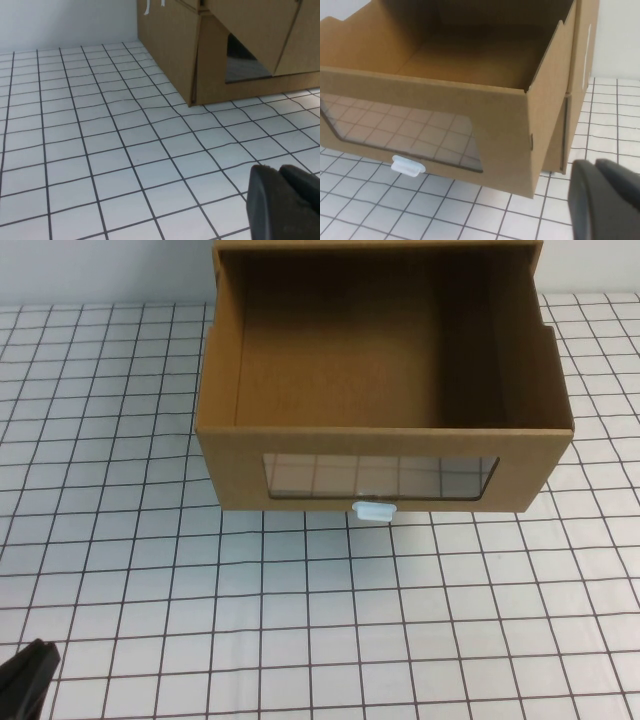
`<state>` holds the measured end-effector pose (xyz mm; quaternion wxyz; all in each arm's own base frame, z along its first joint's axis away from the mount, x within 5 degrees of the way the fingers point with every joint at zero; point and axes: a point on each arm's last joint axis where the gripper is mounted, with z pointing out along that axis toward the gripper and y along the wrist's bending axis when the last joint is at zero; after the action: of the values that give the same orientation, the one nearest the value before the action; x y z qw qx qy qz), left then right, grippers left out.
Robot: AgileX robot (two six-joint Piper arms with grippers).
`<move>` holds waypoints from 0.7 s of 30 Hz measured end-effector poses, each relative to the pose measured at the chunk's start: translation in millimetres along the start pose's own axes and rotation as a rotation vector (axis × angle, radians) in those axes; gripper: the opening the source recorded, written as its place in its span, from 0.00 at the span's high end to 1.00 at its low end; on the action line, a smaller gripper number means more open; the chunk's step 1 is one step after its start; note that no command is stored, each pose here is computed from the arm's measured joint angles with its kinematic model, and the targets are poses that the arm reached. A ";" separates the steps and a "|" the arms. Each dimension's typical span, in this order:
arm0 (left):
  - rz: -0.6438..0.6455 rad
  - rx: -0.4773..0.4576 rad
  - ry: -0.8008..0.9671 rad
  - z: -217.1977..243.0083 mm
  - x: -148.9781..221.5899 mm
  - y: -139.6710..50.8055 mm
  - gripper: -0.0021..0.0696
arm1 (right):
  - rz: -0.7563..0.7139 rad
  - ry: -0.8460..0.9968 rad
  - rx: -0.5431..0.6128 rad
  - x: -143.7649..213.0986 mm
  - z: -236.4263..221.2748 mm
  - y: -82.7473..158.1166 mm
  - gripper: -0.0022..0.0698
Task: Open the shoe box
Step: 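Pull the top drawer of the cardboard box fully open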
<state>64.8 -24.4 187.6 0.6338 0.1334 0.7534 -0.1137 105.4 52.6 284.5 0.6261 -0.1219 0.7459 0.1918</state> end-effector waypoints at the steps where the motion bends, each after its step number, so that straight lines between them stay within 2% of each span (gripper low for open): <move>1: 0.000 0.000 0.000 0.0 0.0 0.0 0.98 | 0.000 0.000 0.000 0.0 0.0 0.0 0.99; 6: -0.001 0.000 0.000 0.0 0.0 0.0 0.98 | -0.010 0.000 0.002 0.0 0.0 -0.2 0.99; 13: -0.001 0.001 0.002 0.0 0.1 0.0 0.98 | -0.172 0.011 0.020 0.8 -0.4 -2.0 0.99; 17: -0.001 0.001 0.002 0.0 0.1 0.0 0.98 | -0.181 0.055 0.143 8.2 -7.3 -15.8 0.99; 21: -0.001 0.001 0.002 0.0 0.1 0.0 0.98 | -0.161 0.004 0.296 27.3 -21.3 -32.6 0.99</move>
<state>64.8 -24.4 187.4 0.6331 0.1335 0.7539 -0.1140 95.1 15.7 256.4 0.6489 -0.0881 0.7552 0.0287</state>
